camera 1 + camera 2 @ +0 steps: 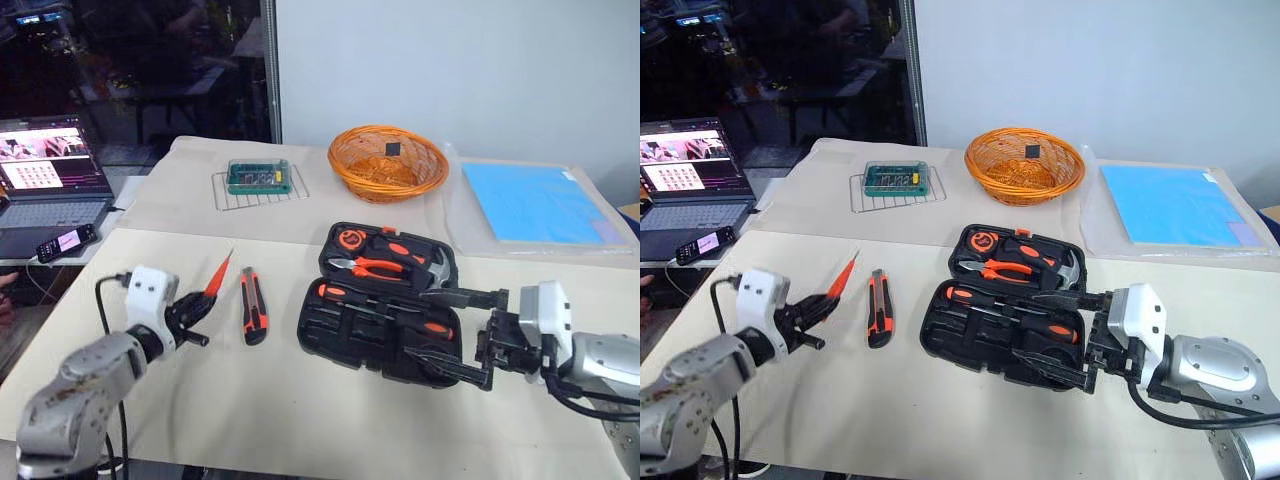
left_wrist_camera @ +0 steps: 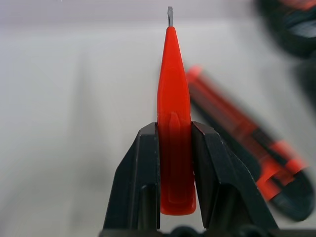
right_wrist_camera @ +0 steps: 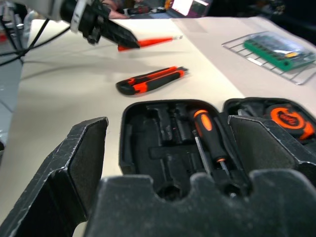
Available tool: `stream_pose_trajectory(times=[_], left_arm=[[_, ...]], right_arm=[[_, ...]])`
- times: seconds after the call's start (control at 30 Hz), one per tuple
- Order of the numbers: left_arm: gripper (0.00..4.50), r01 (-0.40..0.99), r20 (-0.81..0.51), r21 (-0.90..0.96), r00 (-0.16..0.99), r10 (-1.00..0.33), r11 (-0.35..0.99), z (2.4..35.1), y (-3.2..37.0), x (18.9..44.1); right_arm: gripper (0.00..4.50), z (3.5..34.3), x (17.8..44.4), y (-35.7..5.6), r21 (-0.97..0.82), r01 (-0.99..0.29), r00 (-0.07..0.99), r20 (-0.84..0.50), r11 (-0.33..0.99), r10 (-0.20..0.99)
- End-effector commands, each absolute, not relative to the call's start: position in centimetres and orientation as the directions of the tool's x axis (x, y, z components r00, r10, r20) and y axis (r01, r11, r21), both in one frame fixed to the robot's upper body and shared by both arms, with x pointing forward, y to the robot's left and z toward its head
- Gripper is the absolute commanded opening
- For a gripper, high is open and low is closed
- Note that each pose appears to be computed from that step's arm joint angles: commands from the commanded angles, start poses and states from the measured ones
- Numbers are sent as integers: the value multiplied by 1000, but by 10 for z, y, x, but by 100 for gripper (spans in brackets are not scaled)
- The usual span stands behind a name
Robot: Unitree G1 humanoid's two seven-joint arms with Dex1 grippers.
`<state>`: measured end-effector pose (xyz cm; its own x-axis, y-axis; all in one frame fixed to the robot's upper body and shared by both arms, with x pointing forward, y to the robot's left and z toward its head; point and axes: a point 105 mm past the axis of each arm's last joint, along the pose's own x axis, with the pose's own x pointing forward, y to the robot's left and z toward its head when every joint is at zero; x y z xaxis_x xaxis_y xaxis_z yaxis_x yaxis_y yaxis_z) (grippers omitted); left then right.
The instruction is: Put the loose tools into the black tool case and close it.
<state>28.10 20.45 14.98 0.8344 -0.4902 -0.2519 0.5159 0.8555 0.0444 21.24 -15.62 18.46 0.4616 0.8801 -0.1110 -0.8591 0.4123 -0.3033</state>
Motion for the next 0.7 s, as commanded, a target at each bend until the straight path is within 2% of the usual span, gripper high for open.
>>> stream_pose_trajectory(times=[0.03,0.1,0.23,0.33,0.5,0.7], left_arm=[[44,872,-308,156,489,-816,464,170,152,270],[44,939,-375,217,333,-865,267,172,135,277],[44,961,-476,273,182,-860,52,167,109,304],[44,953,-553,284,74,-830,-104,160,88,313],[44,949,-616,245,-7,-788,-201,148,58,324],[44,942,-647,240,-26,-762,-236,140,43,328]], right_arm=[[450,199,200,-161,-377,-805,521,-78,459,850],[450,198,193,-166,-382,-786,555,-90,486,827],[450,196,181,-174,-382,-751,618,-115,539,778],[450,194,171,-179,-379,-720,663,-130,581,737],[450,189,151,-192,-367,-673,728,-178,642,662],[450,186,144,-202,-362,-692,716,-228,625,660]])
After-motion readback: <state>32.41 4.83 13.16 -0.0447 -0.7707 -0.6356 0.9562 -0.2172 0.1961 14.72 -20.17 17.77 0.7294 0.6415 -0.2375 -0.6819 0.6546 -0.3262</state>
